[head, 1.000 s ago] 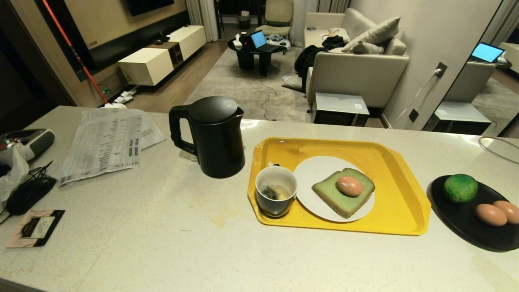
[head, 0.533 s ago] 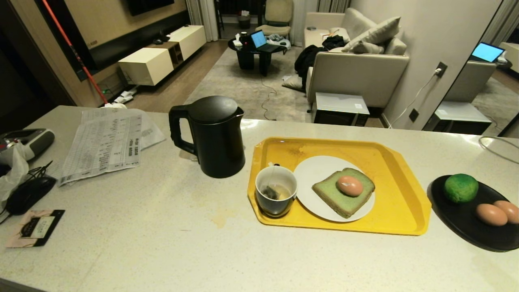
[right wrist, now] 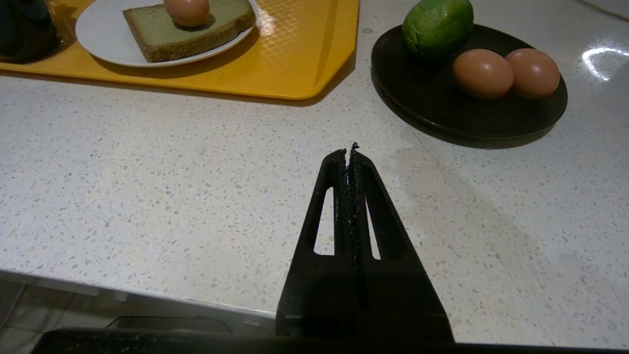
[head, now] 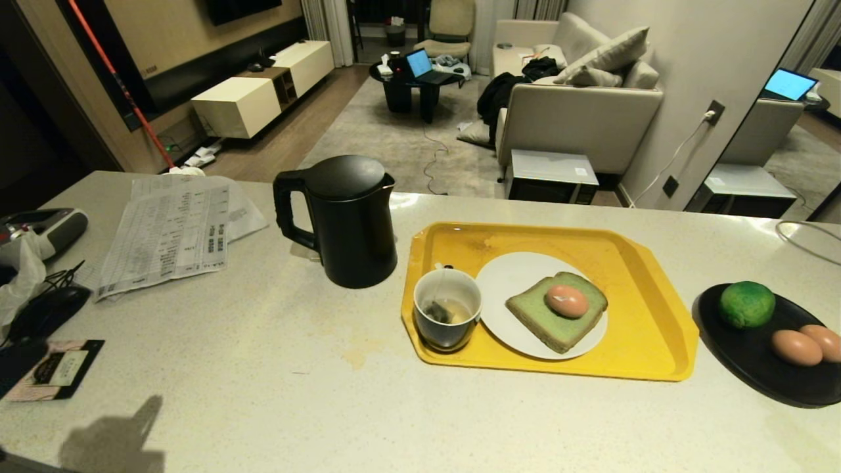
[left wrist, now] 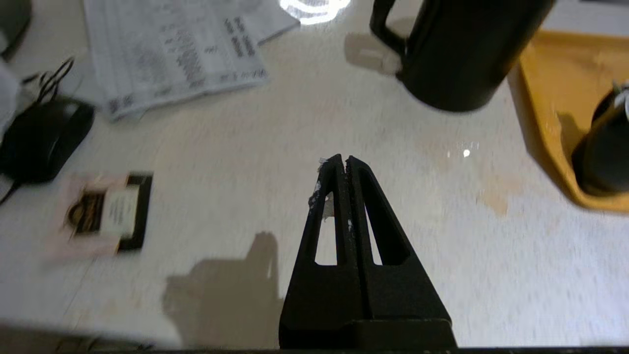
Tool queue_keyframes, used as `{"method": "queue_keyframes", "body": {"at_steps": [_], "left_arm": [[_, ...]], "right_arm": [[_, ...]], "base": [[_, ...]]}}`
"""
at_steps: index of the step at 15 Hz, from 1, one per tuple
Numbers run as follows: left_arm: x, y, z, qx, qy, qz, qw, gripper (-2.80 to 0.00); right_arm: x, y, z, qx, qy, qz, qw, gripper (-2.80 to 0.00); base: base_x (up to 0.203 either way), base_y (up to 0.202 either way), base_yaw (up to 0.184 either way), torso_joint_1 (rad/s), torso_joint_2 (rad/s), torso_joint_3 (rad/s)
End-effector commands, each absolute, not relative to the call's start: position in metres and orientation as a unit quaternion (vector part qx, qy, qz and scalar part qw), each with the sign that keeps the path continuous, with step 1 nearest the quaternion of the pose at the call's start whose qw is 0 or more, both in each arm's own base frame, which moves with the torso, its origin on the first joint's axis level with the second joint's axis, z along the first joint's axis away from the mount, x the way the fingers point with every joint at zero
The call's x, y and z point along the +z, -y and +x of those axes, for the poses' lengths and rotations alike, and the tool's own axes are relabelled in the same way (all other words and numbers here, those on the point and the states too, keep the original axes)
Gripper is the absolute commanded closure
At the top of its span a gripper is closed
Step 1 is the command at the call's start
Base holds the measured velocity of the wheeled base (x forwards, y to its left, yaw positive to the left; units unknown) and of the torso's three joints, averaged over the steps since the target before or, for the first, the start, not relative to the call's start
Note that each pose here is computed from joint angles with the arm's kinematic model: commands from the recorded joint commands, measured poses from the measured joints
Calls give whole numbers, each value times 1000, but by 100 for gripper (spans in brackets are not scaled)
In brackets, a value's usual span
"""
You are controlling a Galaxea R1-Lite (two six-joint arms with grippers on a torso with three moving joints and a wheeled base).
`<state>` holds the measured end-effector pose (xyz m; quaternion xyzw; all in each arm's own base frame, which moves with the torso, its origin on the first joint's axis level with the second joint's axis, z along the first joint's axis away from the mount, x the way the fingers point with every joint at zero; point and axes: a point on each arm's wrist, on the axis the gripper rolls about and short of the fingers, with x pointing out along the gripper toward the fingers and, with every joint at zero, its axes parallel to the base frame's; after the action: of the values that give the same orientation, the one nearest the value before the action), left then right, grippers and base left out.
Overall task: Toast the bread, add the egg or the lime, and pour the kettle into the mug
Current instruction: Pick up the kettle
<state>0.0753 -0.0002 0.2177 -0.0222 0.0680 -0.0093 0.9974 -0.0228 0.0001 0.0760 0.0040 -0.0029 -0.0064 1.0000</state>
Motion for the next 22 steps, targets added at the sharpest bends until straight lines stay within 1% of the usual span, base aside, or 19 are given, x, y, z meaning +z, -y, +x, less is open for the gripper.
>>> {"method": "queue_keyframes", "body": {"at_steps": [1, 3, 4, 8, 11, 14, 18, 22], "left_arm": [[222, -3, 147, -24, -61, -24, 998, 0], [222, -9, 172, -56, -27, -18, 998, 0], [218, -11, 182, -68, -24, -12, 997, -280], [204, -14, 217, -122, 16, 14, 992, -280], [189, -15, 244, -137, 27, 27, 990, -280], [176, -18, 268, -142, 20, 36, 989, -280], [178, -22, 309, -144, 31, 42, 988, -280], [172, -10, 344, -164, 18, 40, 986, -280]], "right_arm": [[75, 0, -23, -6, 2, 5, 1000, 0], [75, 0, -23, -6, 2, 4, 1000, 0], [75, 0, -23, -6, 2, 4, 1000, 0], [75, 0, -23, -6, 2, 4, 1000, 0], [75, 0, -23, -6, 2, 4, 1000, 0], [75, 0, -23, -6, 2, 4, 1000, 0], [75, 0, -23, -6, 2, 5, 1000, 0], [75, 0, -23, -6, 2, 4, 1000, 0]], "base": [[0, 0, 0, 0, 0, 0], [0, 0, 0, 0, 0, 0], [0, 0, 0, 0, 0, 0], [0, 0, 0, 0, 0, 0], [0, 0, 0, 0, 0, 0], [0, 0, 0, 0, 0, 0], [0, 0, 0, 0, 0, 0], [0, 0, 0, 0, 0, 0]]}}
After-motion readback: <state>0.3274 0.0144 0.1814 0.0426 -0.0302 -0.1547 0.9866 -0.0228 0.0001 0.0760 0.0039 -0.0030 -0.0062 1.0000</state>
